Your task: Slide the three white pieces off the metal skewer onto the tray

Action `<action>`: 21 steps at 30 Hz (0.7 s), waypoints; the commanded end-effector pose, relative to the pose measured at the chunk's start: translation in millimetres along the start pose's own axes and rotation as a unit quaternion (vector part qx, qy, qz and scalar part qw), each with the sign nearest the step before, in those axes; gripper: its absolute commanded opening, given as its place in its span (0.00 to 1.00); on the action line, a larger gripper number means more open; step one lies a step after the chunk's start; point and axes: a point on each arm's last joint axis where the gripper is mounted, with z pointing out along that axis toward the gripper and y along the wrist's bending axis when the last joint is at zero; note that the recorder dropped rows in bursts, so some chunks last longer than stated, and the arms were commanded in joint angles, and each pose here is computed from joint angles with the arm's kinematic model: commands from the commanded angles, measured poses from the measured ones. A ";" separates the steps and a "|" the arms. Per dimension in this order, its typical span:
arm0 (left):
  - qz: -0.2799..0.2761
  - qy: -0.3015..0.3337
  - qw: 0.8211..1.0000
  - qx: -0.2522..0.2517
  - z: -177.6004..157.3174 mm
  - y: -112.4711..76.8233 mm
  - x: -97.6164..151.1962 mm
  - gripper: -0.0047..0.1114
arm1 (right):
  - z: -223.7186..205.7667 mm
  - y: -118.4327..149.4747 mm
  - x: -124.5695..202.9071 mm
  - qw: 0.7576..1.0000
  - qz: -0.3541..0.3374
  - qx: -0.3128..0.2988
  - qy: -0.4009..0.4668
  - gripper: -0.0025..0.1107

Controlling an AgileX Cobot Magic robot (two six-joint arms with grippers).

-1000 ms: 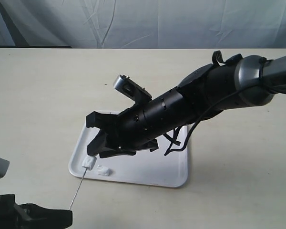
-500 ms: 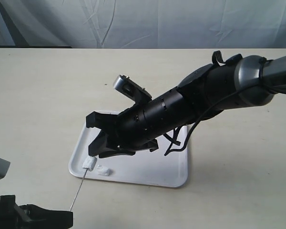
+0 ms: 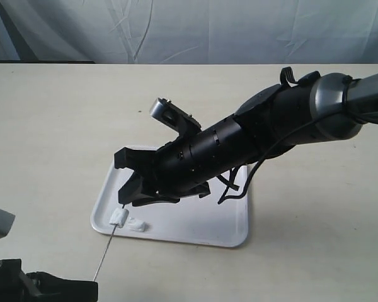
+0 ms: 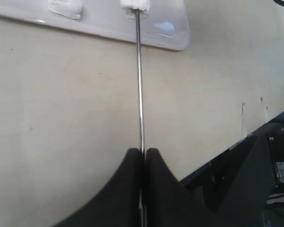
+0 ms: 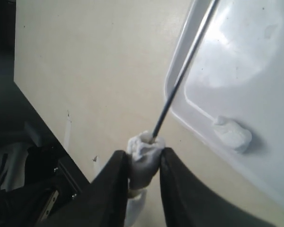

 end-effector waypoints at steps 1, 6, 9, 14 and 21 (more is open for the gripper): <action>0.013 0.022 0.999 0.034 -0.7 -7.4 3.0 0.04 | -0.3 -4.3 -7.0 0.999 -0.008 0.027 -0.032 0.22; 0.013 0.028 0.999 0.040 -0.8 -8.5 3.9 0.04 | -1.1 -8.8 -11.5 0.997 -0.016 0.052 -0.056 0.22; 0.010 0.046 0.997 0.062 -1.5 -12.5 7.3 0.04 | -1.9 -12.4 -14.5 0.994 -0.025 0.073 -0.072 0.22; 0.005 0.080 0.992 0.097 -3.1 -17.2 14.9 0.04 | -3.7 -18.5 -18.8 0.989 -0.046 0.110 -0.093 0.22; -0.021 0.125 0.989 0.072 -3.6 -6.7 29.9 0.04 | -7.1 -25.2 -25.3 0.978 -0.067 0.153 -0.125 0.22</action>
